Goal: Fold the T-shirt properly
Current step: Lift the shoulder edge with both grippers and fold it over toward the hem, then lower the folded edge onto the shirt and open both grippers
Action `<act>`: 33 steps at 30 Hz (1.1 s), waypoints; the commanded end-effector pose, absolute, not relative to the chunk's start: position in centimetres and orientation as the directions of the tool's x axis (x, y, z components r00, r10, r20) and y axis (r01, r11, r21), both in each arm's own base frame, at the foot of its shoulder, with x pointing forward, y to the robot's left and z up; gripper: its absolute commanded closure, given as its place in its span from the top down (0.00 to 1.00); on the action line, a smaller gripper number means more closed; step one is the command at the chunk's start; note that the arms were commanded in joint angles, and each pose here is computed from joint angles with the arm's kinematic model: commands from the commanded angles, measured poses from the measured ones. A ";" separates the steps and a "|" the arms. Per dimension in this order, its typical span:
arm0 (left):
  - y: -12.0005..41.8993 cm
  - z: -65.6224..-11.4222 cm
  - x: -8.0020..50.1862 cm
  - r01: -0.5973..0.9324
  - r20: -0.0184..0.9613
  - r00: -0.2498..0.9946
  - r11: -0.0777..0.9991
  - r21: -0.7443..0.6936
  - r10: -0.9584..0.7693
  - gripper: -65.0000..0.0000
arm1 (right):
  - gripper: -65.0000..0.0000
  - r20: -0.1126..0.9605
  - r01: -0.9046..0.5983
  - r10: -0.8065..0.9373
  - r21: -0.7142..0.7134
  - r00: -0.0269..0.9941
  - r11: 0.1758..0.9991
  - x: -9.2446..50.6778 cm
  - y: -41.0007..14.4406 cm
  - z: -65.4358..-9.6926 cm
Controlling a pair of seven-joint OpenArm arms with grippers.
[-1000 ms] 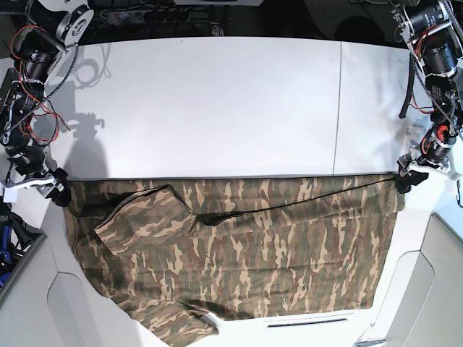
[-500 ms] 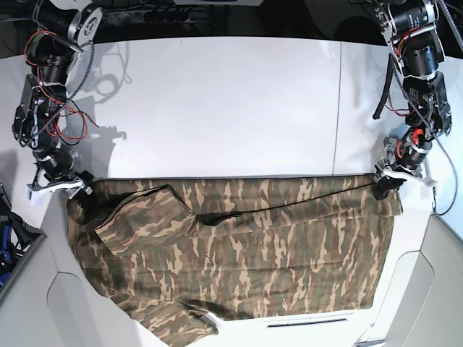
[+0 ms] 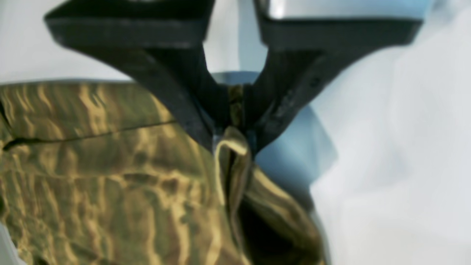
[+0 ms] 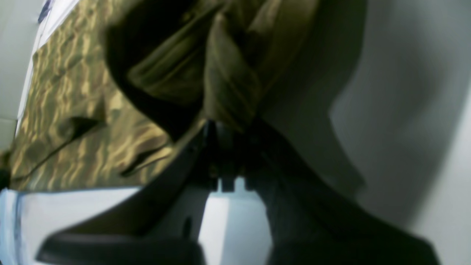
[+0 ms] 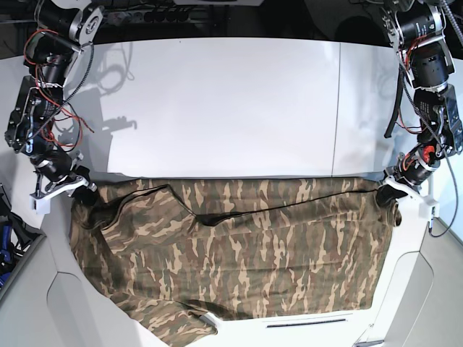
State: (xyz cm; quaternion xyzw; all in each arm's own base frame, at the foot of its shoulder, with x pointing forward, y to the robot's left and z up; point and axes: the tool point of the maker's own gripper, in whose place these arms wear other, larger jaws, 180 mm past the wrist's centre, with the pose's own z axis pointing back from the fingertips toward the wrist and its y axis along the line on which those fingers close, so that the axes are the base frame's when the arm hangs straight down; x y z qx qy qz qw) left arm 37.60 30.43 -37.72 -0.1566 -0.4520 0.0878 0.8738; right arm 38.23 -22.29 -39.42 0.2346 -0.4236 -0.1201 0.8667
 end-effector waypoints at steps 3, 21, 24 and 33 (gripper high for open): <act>31.0 -35.3 37.4 0.039 0.813 0.533 0.954 -0.298 0.232 0.00 | 0.00 0.736 -0.027 -0.386 0.481 0.556 0.876 38.0 -23.8 -36.8; 30.3 -33.6 26.9 0.106 0.803 0.590 0.979 -0.174 0.079 0.00 | 0.00 0.679 0.012 -0.359 0.459 0.641 0.888 25.3 -26.0 -38.0; 29.3 -33.4 25.0 0.142 0.794 0.608 0.979 -0.147 0.031 0.00 | 0.00 0.662 0.018 -0.351 0.454 0.662 0.891 23.5 -26.1 -38.0; 27.3 -34.5 20.4 0.176 0.741 0.671 0.974 -0.141 -0.014 0.00 | 0.00 0.624 0.041 -0.335 0.437 0.706 0.899 19.5 -26.3 -38.2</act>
